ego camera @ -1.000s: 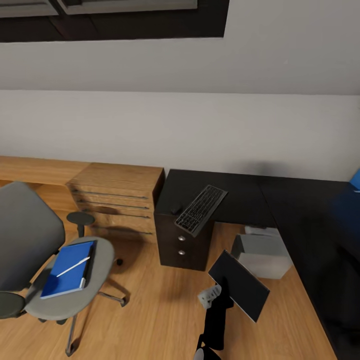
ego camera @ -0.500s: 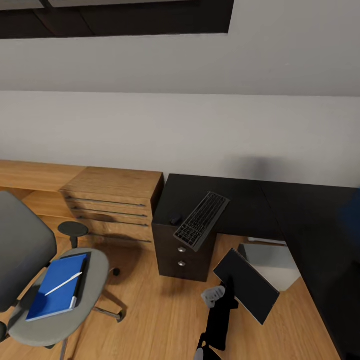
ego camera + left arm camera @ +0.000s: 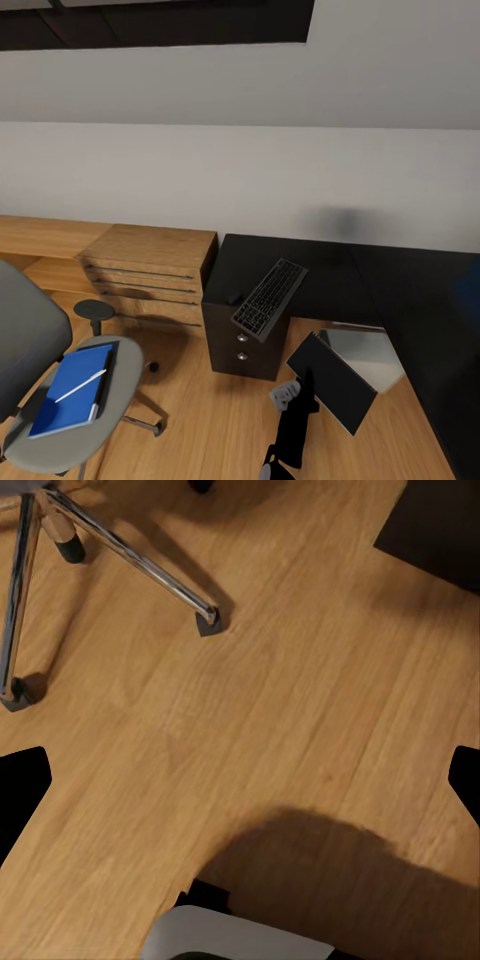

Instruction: In the bedroom, organize the workspace by keeping the computer under the desk, ensuring the monitor is on the desk, placing the keyboard on the desk next to the monitor, placing the mouse on the desk next to the keyboard, moving the folder from the swivel chair onto the desk next to the mouse, stacking the notebook on top of the folder with the pen on top of the notebook, and positioning the swivel chair next to the desk.

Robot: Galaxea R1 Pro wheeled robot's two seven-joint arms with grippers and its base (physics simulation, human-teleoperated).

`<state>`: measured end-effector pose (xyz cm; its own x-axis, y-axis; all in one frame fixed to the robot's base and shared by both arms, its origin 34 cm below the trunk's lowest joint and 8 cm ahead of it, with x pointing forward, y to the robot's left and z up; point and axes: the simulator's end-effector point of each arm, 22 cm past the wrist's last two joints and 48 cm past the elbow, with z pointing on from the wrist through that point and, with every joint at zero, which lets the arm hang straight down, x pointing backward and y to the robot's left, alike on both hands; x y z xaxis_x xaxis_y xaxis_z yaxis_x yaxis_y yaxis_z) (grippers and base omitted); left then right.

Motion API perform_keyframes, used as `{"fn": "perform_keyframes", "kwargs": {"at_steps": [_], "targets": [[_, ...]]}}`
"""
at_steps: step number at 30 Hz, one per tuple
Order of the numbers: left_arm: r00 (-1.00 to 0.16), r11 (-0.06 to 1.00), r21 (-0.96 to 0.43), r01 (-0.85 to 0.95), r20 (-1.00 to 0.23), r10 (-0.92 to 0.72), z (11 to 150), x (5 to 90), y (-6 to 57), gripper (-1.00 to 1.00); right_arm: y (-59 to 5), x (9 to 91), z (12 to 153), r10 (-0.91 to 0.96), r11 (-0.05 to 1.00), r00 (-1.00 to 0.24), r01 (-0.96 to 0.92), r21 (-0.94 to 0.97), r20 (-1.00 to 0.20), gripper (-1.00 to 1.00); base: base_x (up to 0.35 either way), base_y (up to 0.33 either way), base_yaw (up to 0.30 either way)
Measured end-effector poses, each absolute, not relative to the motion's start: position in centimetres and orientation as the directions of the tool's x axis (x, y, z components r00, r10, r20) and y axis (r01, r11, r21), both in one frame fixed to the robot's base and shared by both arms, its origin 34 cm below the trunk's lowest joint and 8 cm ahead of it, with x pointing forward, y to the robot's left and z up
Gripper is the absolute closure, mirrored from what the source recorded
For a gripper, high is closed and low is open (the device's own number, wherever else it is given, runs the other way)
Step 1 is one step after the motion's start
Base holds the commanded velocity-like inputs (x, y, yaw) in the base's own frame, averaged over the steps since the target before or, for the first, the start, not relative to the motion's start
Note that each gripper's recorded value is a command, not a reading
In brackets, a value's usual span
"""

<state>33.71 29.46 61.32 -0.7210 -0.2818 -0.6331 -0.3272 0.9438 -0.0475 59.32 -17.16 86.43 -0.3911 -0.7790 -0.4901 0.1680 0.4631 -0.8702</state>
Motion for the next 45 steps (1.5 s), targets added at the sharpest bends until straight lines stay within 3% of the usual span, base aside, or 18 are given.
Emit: {"fn": "perform_keyframes", "kwargs": {"at_steps": [21,28,45], "targets": [[-0.722,0.944,-0.051,-0.326,-0.631,-0.284,61.3,33.7,29.1,-1.00,-17.9,60.4,82.3,-0.821,0.424,-0.476,-0.134,-0.896,-0.317,1.00,0.022,0.000,0.000],[-0.723,0.945,-0.061,-0.321,-0.628,-0.286,61.3,33.7,28.5,-1.00,-20.4,60.4,81.4,-0.830,0.393,-0.488,-0.167,-0.904,-0.270,1.00,0.148,0.000,0.000],[-0.725,0.945,-0.065,-0.321,-0.626,-0.289,61.2,33.7,28.2,-1.00,-20.6,60.9,82.1,-0.829,0.400,-0.479,-0.151,-0.904,-0.287,1.00,0.249,0.000,0.000]]}}
